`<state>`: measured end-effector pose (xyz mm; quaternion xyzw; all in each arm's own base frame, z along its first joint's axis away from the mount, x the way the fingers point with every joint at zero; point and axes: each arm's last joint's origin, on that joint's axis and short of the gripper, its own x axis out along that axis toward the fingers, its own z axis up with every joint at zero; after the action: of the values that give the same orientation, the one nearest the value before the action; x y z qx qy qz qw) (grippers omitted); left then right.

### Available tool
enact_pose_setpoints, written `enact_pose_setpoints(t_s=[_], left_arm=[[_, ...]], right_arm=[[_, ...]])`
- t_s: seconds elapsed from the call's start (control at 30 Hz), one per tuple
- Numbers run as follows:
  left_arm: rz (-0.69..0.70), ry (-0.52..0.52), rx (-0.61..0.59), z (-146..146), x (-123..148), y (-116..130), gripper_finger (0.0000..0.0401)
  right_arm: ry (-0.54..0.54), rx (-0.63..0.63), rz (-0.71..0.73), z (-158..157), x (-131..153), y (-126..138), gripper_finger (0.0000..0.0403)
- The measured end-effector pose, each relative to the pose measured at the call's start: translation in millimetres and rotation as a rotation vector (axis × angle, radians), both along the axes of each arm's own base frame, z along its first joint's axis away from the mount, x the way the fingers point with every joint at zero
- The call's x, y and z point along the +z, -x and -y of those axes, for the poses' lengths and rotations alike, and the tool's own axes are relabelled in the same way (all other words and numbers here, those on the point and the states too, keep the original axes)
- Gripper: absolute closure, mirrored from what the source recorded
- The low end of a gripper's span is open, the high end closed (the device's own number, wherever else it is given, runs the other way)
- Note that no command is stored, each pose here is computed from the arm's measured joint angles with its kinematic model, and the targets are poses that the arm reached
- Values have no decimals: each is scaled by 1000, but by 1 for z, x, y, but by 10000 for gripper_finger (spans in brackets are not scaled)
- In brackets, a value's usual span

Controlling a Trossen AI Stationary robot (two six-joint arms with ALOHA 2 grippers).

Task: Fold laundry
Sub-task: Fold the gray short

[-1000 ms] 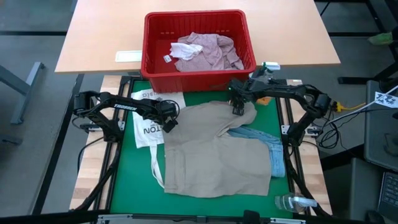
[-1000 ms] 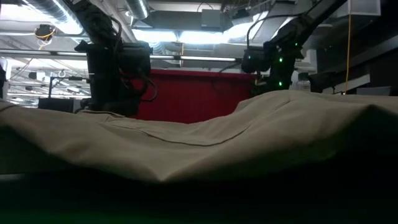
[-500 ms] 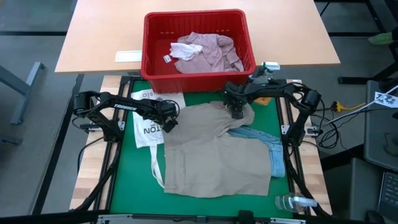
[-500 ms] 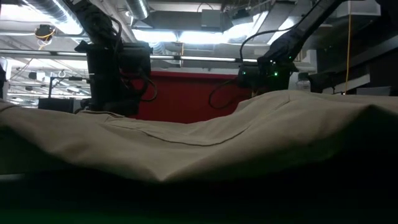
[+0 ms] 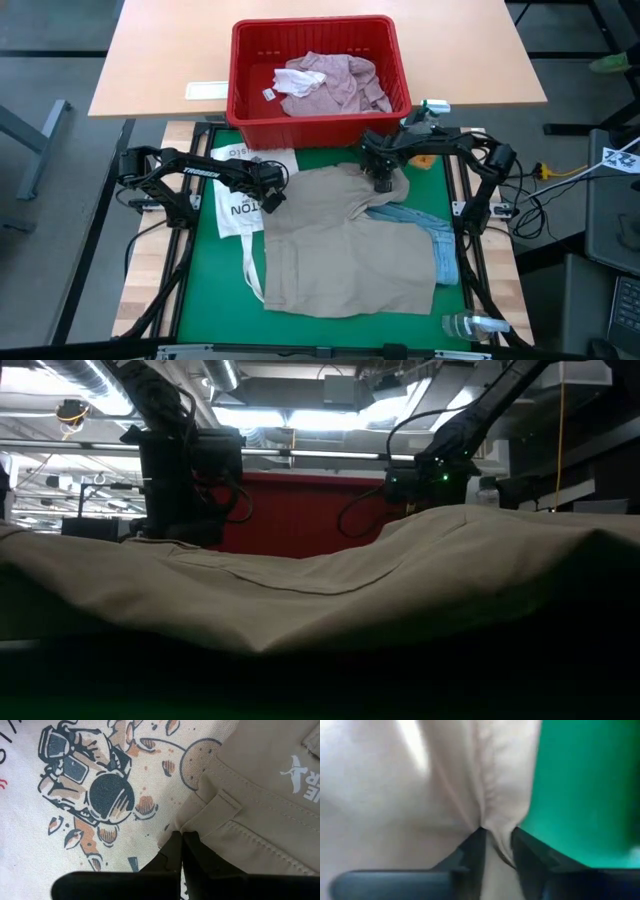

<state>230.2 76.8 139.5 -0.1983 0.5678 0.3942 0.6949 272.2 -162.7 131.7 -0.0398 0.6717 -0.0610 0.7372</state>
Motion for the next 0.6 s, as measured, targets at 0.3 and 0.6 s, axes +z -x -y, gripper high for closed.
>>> enact_pose_setpoints(t_s=[0.3, 0.6], left_arm=[[7, 0, 10, 0, 2, 1, 401], [114, -27, 27, 2, 34, 5, 401]], right_arm=[[51, -8, -72, 2, 10, -2, 387], [63, -46, -73, 4, 55, -3, 399]])
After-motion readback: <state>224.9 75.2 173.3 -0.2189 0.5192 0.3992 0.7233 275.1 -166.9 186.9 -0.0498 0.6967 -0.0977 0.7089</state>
